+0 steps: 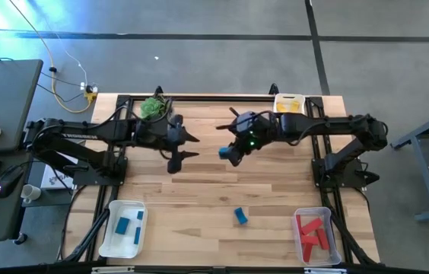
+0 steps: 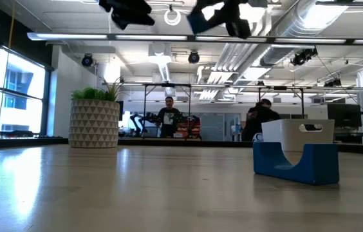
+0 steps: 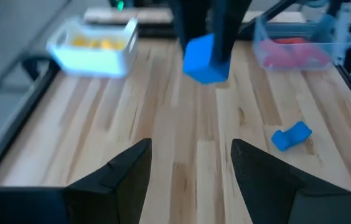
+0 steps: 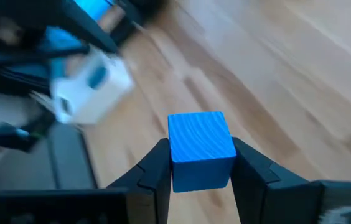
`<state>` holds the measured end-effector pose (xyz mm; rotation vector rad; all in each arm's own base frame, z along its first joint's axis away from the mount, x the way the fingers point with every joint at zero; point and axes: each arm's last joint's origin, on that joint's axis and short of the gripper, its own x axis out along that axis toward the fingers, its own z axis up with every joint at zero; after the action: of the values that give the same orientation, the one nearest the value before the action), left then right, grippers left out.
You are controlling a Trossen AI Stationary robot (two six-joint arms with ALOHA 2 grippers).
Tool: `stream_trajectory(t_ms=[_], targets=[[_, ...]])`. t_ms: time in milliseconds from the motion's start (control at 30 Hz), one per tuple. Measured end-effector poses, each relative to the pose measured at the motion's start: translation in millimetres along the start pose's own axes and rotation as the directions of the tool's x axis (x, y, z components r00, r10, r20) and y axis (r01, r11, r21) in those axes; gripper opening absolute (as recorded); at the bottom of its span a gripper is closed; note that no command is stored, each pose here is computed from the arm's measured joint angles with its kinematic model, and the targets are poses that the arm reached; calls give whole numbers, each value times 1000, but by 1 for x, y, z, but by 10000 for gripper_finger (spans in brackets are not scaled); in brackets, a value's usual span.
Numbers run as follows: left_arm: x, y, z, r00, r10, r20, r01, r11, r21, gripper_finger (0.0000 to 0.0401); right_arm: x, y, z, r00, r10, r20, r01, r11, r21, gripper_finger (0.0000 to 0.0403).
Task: Sort & place blocks by color
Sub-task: Put the blue block into the bottom white bin
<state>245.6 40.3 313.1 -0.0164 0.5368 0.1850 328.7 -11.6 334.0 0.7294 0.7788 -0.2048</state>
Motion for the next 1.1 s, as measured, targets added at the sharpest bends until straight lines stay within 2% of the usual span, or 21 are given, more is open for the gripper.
stream_trajectory(t_ms=[167,367,800,900,1100], targets=[[-1,-12,8,996,-41,82,29,989,142,209,0,19,2,990,115,87,-118,992,33,103],[-2,-23,10,994,-32,106,13,984,176,209,0,37,-1,970,194,147,-203,978,50,103],[-6,-45,12,989,-4,145,-46,940,339,209,12,48,-1,952,226,205,-251,962,107,103],[-4,-48,10,991,26,135,-73,933,353,209,18,49,0,949,232,212,-260,958,117,103],[-3,-50,8,993,25,119,-68,923,379,209,27,49,1,948,234,214,-263,958,118,103]])
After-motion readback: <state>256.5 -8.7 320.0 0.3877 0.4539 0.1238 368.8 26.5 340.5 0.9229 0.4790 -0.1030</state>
